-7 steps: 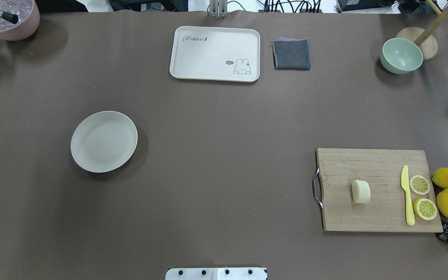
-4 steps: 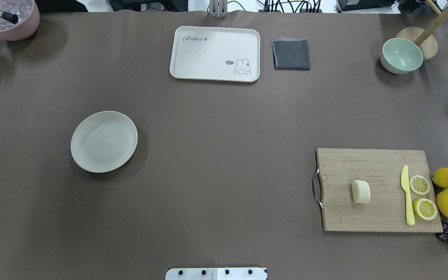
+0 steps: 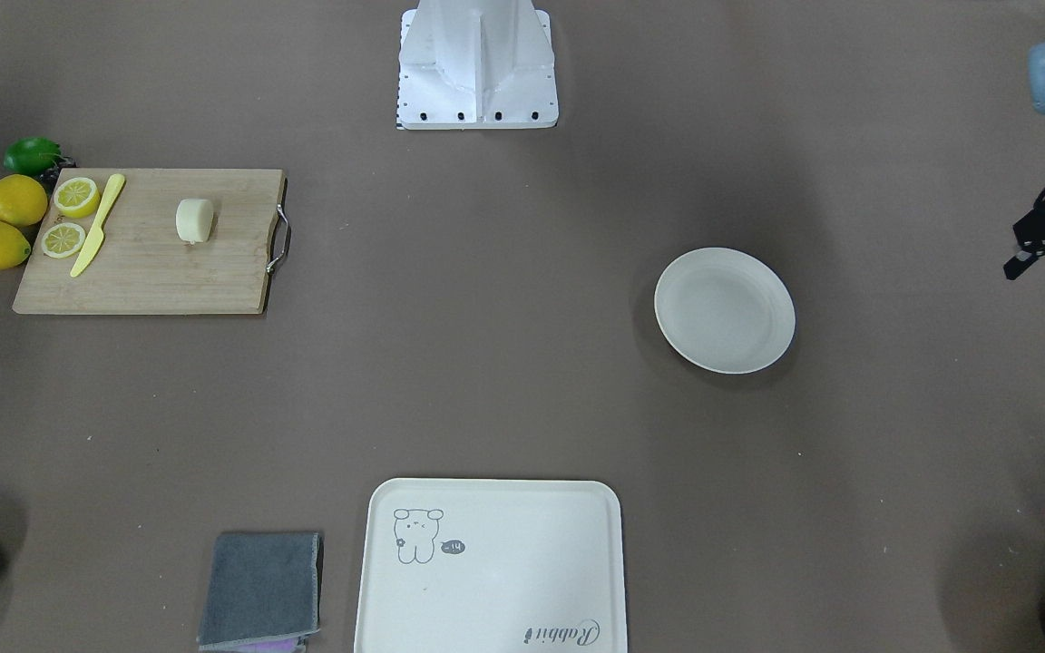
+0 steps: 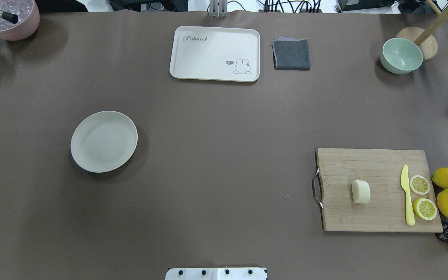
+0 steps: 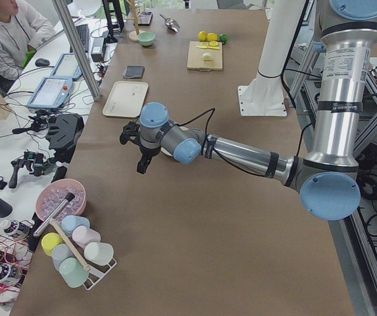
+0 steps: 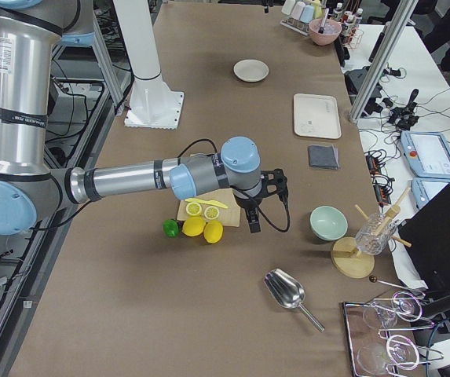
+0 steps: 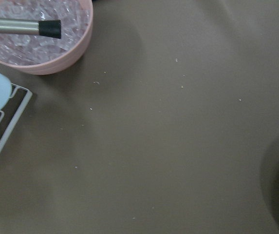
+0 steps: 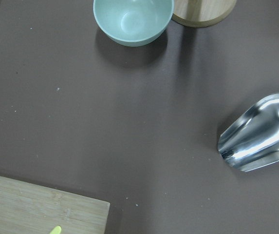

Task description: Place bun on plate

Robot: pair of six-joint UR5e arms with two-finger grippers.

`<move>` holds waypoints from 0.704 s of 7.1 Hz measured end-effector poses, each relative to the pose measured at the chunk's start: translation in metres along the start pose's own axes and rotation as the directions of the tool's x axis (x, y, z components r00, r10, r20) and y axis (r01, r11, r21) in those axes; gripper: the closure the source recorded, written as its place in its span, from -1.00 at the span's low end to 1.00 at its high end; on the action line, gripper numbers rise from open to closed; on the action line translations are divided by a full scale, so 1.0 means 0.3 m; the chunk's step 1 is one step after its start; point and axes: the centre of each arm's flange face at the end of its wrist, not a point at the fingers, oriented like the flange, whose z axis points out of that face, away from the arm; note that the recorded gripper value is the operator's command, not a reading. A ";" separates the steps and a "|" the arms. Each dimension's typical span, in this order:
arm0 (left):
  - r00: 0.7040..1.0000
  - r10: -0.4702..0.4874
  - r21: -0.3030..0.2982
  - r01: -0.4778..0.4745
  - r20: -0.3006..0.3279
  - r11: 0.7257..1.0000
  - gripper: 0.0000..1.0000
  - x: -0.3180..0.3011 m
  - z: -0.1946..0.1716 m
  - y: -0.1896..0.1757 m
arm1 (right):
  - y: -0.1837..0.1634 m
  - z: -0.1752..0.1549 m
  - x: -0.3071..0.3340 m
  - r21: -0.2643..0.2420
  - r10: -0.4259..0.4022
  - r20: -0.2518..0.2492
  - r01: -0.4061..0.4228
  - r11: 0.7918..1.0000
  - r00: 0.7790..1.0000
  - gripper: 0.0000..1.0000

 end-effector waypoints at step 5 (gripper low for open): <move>0.975 -0.161 -0.085 0.150 -0.151 0.985 -0.94 0.297 0.447 0.084 | -0.003 0.264 -0.374 -0.005 0.087 -0.018 -0.087 0.996 0.996 -1.00</move>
